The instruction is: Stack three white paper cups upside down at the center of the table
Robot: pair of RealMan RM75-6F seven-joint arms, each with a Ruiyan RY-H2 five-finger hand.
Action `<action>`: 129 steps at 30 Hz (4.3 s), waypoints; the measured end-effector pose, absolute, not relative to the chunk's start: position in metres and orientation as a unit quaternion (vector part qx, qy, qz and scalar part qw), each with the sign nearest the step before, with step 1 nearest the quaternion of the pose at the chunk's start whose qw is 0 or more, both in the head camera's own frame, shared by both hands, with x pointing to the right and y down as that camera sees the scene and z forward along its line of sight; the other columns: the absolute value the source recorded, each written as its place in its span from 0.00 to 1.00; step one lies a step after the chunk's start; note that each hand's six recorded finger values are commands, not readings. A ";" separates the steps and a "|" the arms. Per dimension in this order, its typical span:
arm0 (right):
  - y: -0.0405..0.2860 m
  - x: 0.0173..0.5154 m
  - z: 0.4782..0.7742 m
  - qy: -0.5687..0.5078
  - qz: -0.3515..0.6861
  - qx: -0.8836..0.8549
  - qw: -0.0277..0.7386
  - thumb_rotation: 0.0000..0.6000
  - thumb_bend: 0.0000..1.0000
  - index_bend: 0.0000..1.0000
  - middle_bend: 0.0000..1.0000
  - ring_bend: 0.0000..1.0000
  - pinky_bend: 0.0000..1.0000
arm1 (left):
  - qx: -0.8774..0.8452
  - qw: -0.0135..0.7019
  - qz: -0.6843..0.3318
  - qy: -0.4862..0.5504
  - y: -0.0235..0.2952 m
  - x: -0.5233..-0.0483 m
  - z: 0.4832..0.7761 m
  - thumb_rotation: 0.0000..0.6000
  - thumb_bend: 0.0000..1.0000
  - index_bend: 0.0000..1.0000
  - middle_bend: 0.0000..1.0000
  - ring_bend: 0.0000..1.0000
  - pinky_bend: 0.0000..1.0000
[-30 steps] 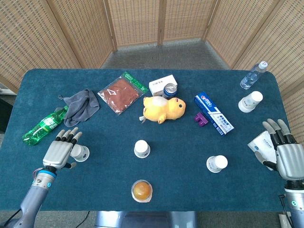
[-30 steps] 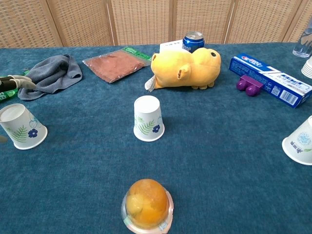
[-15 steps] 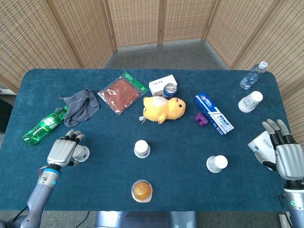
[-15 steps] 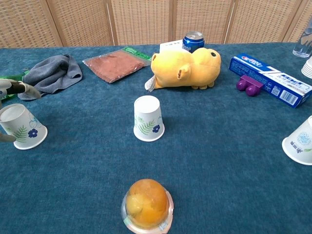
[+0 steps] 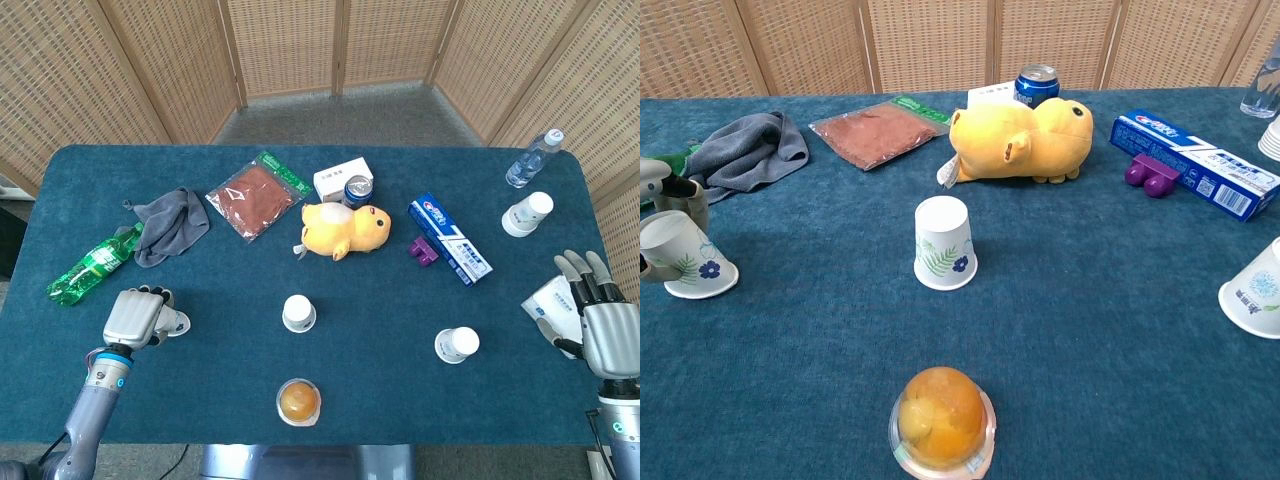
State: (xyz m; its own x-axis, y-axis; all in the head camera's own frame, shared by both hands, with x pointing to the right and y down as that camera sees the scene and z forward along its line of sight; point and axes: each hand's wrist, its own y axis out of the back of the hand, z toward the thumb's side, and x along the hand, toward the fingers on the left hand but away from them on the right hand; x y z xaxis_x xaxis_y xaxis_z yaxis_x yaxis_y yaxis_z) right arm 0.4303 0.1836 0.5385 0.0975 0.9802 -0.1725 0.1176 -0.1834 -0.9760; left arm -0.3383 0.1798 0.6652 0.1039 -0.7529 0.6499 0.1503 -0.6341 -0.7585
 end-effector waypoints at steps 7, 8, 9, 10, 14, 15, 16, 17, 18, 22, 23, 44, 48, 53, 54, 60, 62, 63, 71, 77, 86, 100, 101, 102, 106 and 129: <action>0.184 0.430 0.540 -0.460 0.490 -0.595 0.440 1.00 0.24 0.10 0.13 0.00 0.31 | -0.665 0.343 -0.615 0.250 0.173 -0.336 0.645 1.00 0.27 0.44 0.44 0.39 0.54; 0.184 0.430 0.541 -0.460 0.490 -0.596 0.440 1.00 0.24 0.10 0.13 0.00 0.31 | -0.668 0.341 -0.611 0.254 0.169 -0.334 0.639 1.00 0.27 0.44 0.44 0.39 0.54; 0.184 0.430 0.541 -0.459 0.490 -0.596 0.440 1.00 0.24 0.11 0.13 0.00 0.31 | -0.670 0.341 -0.608 0.257 0.167 -0.333 0.634 1.00 0.27 0.44 0.44 0.39 0.54; 0.184 0.429 0.541 -0.459 0.490 -0.597 0.440 1.00 0.24 0.11 0.13 0.00 0.31 | -0.672 0.341 -0.604 0.260 0.164 -0.332 0.629 1.00 0.27 0.44 0.44 0.39 0.54; 0.185 0.427 0.541 -0.457 0.489 -0.597 0.441 1.00 0.24 0.11 0.13 0.00 0.31 | -0.685 0.350 -0.578 0.273 0.146 -0.316 0.604 1.00 0.27 0.43 0.44 0.39 0.54; 0.185 0.427 0.541 -0.457 0.489 -0.598 0.441 1.00 0.24 0.10 0.13 0.00 0.31 | -0.688 0.353 -0.572 0.274 0.142 -0.311 0.599 1.00 0.27 0.43 0.43 0.39 0.53; 0.185 0.427 0.542 -0.456 0.490 -0.598 0.441 1.00 0.24 0.10 0.13 0.00 0.31 | -0.692 0.356 -0.566 0.274 0.139 -0.306 0.595 1.00 0.27 0.43 0.43 0.38 0.53; 0.185 0.427 0.542 -0.456 0.490 -0.598 0.441 1.00 0.24 0.10 0.13 0.00 0.31 | -0.696 0.358 -0.558 0.274 0.134 -0.298 0.590 1.00 0.27 0.42 0.43 0.38 0.53; 0.185 0.427 0.542 -0.455 0.491 -0.598 0.441 1.00 0.24 0.10 0.13 0.00 0.31 | -0.699 0.360 -0.554 0.273 0.131 -0.293 0.588 1.00 0.26 0.42 0.42 0.38 0.53; 0.185 0.427 0.543 -0.454 0.493 -0.597 0.440 1.00 0.24 0.11 0.13 0.00 0.31 | -0.712 0.367 -0.537 0.265 0.118 -0.268 0.578 1.00 0.26 0.41 0.41 0.37 0.52; 0.185 0.427 0.543 -0.455 0.493 -0.597 0.440 1.00 0.24 0.10 0.13 0.00 0.31 | -0.715 0.368 -0.533 0.263 0.115 -0.261 0.577 1.00 0.26 0.41 0.41 0.37 0.52; 0.183 0.430 0.541 -0.461 0.489 -0.597 0.437 1.00 0.24 0.11 0.13 0.00 0.31 | -0.745 0.403 -0.497 0.189 0.117 -0.134 0.587 1.00 0.25 0.40 0.40 0.35 0.49; 0.183 0.431 0.540 -0.462 0.489 -0.598 0.437 1.00 0.24 0.10 0.13 0.00 0.31 | -0.742 0.407 -0.500 0.185 0.118 -0.125 0.591 1.00 0.26 0.40 0.40 0.35 0.49; 0.183 0.432 0.539 -0.465 0.487 -0.597 0.437 1.00 0.24 0.11 0.13 0.00 0.31 | -0.740 0.409 -0.504 0.179 0.119 -0.118 0.597 1.00 0.26 0.40 0.40 0.35 0.49; 0.183 0.432 0.539 -0.465 0.488 -0.596 0.436 1.00 0.24 0.11 0.13 0.00 0.31 | -0.739 0.410 -0.504 0.179 0.119 -0.117 0.598 1.00 0.25 0.40 0.40 0.35 0.49; 0.182 0.432 0.538 -0.467 0.486 -0.596 0.436 1.00 0.24 0.11 0.13 0.00 0.31 | -0.739 0.413 -0.503 0.174 0.121 -0.111 0.602 1.00 0.26 0.40 0.40 0.35 0.49; 0.182 0.433 0.538 -0.467 0.486 -0.596 0.436 1.00 0.24 0.11 0.13 0.00 0.31 | -0.737 0.415 -0.505 0.172 0.122 -0.109 0.604 1.00 0.26 0.40 0.39 0.34 0.48; 0.182 0.433 0.538 -0.468 0.486 -0.596 0.435 1.00 0.24 0.10 0.13 0.00 0.31 | -0.736 0.416 -0.505 0.171 0.122 -0.109 0.605 1.00 0.26 0.40 0.39 0.34 0.48; 0.182 0.434 0.537 -0.469 0.486 -0.596 0.434 1.00 0.24 0.11 0.13 0.00 0.31 | -0.733 0.422 -0.506 0.168 0.123 -0.102 0.610 1.00 0.25 0.39 0.30 0.25 0.44; 0.182 0.435 0.536 -0.470 0.487 -0.596 0.433 1.00 0.24 0.10 0.13 0.00 0.31 | -0.735 0.421 -0.504 0.170 0.125 -0.102 0.609 1.00 0.25 0.39 0.28 0.24 0.44; 0.183 0.434 0.539 -0.466 0.488 -0.597 0.434 1.00 0.24 0.11 0.13 0.00 0.31 | -0.730 0.419 -0.506 0.185 0.117 -0.109 0.605 1.00 0.25 0.38 0.28 0.24 0.44; 0.183 0.435 0.539 -0.467 0.489 -0.596 0.433 1.00 0.24 0.11 0.13 0.00 0.31 | -0.736 0.419 -0.501 0.182 0.119 -0.104 0.608 1.00 0.25 0.25 0.12 0.16 0.43; 0.183 0.435 0.539 -0.467 0.489 -0.596 0.433 1.00 0.24 0.11 0.13 0.00 0.31 | -0.735 0.419 -0.500 0.182 0.119 -0.104 0.607 1.00 0.25 0.22 0.08 0.13 0.43; 0.183 0.435 0.539 -0.467 0.489 -0.597 0.433 1.00 0.24 0.11 0.13 0.00 0.31 | -0.736 0.420 -0.500 0.182 0.119 -0.104 0.607 1.00 0.25 0.18 0.04 0.10 0.42; 0.183 0.435 0.538 -0.468 0.488 -0.597 0.432 1.00 0.24 0.11 0.13 0.00 0.31 | -0.737 0.421 -0.494 0.188 0.118 -0.104 0.603 1.00 0.25 0.07 0.00 0.01 0.39; 0.189 0.424 0.551 -0.441 0.494 -0.614 0.429 1.00 0.24 0.11 0.13 0.00 0.31 | -0.704 0.400 -0.532 0.247 0.121 -0.257 0.547 1.00 0.24 0.00 0.00 0.00 0.14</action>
State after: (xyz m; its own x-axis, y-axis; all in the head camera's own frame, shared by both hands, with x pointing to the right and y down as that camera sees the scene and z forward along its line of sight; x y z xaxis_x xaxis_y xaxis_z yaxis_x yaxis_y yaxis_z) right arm 0.4238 0.1889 0.5512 0.1220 0.9659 -0.2284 0.1186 -0.2427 -0.9628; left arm -0.2571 0.1209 0.5465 0.3119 -0.7738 0.5513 0.0776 -0.5575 -0.8265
